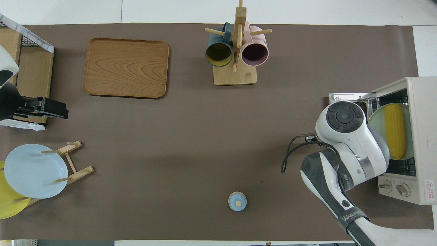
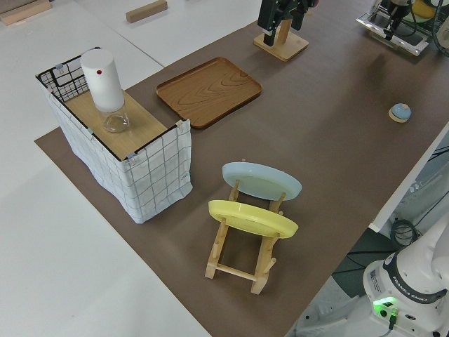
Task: Put corn in oven
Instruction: 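Push the oven door closed with the right gripper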
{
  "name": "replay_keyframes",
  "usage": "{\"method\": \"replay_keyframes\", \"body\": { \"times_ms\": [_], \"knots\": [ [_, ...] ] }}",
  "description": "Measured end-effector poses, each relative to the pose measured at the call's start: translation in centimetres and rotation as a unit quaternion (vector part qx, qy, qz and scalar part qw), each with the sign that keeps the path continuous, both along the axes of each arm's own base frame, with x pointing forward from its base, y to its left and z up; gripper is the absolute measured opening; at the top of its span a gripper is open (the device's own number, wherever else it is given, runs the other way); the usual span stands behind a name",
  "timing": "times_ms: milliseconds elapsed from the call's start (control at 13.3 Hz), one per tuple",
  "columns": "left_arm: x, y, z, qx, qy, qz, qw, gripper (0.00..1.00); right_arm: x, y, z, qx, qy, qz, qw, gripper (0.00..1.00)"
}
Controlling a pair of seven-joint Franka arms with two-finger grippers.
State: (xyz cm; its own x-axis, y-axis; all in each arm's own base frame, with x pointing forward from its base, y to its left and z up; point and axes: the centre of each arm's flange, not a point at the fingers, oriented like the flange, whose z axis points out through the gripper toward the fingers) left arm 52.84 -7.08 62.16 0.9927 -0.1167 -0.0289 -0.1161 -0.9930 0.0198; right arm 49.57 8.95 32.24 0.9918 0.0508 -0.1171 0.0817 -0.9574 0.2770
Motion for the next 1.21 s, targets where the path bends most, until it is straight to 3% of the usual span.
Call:
{"method": "replay_keyframes", "body": {
  "times_ms": [527, 1205],
  "knots": [
    [0.0, 0.0, 0.0, 0.000, 0.000, 0.000, 1.000, 1.00, -2.3, -1.6, -2.8, -0.008, 0.033, -0.018, 0.999, 0.01],
    [0.0, 0.0, 0.0, 0.000, 0.000, 0.000, 1.000, 1.00, -2.9, -2.4, -3.0, -0.022, 0.036, -0.010, 0.999, 0.01]
  ]
}}
